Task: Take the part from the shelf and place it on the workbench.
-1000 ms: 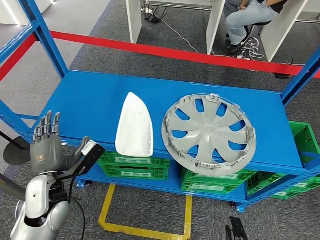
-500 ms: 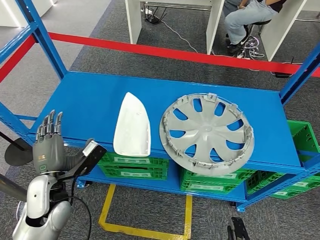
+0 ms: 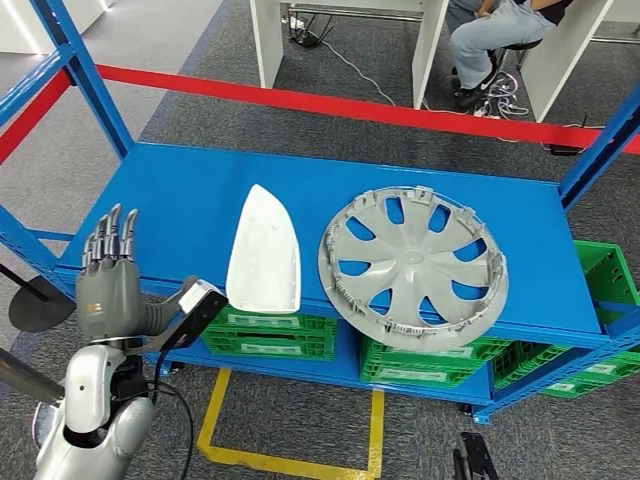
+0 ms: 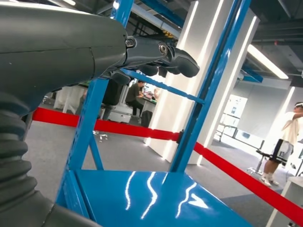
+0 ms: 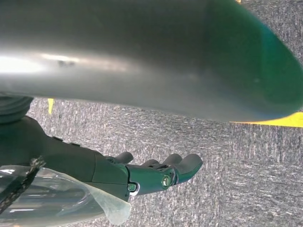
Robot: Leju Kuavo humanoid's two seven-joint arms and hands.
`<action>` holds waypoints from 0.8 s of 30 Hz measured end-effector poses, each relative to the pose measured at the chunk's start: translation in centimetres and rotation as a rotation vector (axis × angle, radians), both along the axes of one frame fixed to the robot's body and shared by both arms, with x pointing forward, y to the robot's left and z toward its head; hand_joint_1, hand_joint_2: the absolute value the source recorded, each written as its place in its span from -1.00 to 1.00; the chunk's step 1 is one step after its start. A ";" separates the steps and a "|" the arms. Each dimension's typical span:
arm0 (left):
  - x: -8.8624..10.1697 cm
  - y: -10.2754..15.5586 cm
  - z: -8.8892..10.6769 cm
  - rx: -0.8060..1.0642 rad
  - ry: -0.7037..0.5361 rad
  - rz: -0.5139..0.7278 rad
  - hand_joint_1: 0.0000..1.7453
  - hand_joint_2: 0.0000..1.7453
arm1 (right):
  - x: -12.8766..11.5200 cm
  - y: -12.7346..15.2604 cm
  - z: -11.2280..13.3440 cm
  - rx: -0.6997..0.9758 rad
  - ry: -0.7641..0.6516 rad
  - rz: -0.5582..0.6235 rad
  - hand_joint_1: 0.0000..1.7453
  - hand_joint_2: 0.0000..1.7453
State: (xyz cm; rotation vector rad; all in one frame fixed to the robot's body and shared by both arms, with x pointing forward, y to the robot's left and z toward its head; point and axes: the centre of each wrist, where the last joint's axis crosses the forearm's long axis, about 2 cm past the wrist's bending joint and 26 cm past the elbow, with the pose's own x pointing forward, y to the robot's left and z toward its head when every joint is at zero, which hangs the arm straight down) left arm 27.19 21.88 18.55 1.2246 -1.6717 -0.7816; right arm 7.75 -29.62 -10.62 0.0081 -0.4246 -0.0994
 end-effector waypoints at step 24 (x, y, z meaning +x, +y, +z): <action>-0.3 -1.4 0.1 -0.065 -0.046 -0.034 -1.00 1.00 | 0.2 0.0 0.0 -0.004 -0.001 0.005 -1.00 -1.00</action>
